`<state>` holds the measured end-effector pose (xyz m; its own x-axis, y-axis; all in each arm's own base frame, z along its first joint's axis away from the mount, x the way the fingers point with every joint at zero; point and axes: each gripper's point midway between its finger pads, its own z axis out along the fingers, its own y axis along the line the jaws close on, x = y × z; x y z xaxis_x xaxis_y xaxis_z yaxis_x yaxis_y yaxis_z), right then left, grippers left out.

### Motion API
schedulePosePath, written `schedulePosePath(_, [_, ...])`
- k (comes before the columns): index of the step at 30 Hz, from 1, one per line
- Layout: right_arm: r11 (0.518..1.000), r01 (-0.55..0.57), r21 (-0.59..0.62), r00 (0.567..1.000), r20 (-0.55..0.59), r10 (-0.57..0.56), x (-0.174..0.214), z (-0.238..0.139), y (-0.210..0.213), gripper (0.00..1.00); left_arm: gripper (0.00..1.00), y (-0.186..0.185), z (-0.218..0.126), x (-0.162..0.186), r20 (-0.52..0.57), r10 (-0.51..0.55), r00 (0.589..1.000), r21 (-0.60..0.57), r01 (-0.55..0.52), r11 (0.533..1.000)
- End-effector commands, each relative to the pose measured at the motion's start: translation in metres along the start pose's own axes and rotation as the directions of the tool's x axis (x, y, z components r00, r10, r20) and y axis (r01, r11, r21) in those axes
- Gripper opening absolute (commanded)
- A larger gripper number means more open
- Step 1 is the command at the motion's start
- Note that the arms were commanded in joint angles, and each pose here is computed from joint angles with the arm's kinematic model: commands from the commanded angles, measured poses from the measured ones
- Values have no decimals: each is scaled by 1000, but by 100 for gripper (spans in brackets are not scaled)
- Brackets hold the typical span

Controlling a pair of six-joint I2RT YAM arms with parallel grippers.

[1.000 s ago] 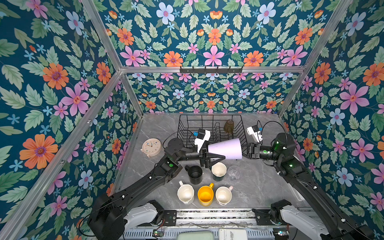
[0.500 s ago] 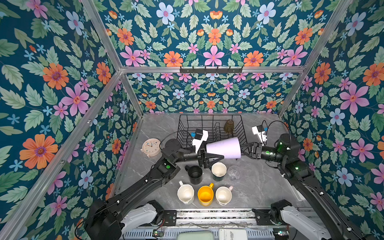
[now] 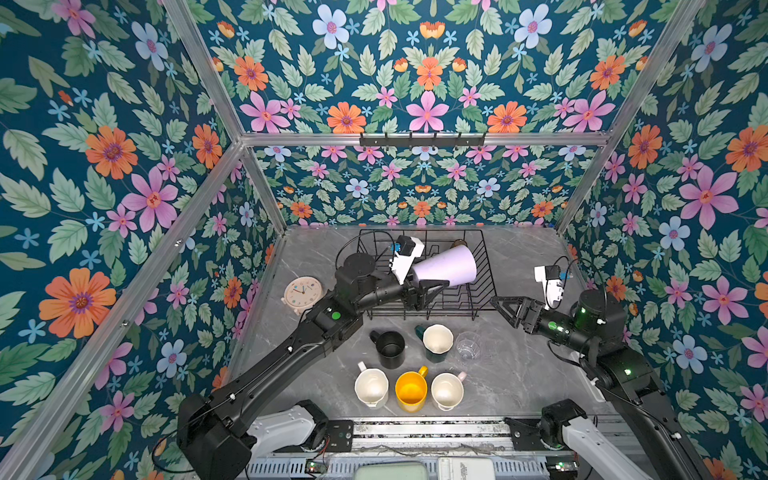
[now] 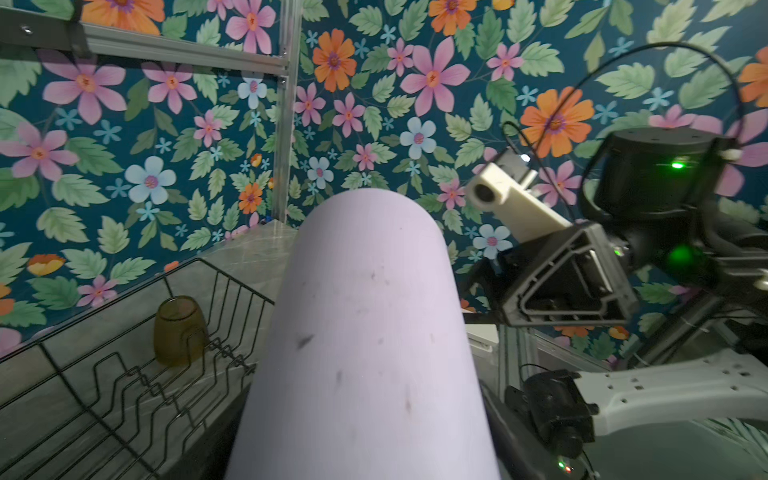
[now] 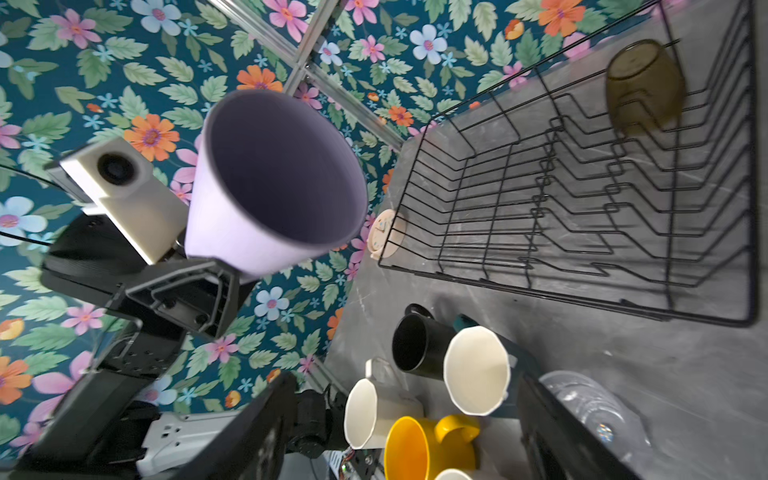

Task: Load the cups into the dish rack
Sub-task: 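Open and withdraw the right gripper while the left gripper carries the cup over the rack, then lower the lavender cup upside down into the rack with the left gripper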

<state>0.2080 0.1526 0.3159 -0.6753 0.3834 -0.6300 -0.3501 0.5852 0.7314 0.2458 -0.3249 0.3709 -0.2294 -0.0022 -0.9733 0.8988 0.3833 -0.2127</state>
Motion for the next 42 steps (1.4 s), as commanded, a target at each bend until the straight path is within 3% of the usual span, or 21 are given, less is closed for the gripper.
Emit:
schedulePosePath(1, [994,38,106,999,27,-41,3,-5,-22,86,0,29,7,12,-90,2,996,-143,-15,990])
schedulePosePath(12, [985,73,158,997,-8,-72,19,-8,-39,92,0,104,45,24,-299,-77,951,-436,-64,898])
schedulePosePath(21, [979,93,180,995,-49,-85,33,-12,-48,95,0,165,77,44,-488,-140,862,-589,-207,781])
schedulePosePath(28, [980,95,173,993,-89,-81,47,-13,-53,93,0,193,104,60,-555,-152,818,-603,-270,750])
schedulePosePath(42, [982,77,171,990,-129,-55,65,-19,-58,93,0,215,131,106,-584,-190,789,-590,-252,767])
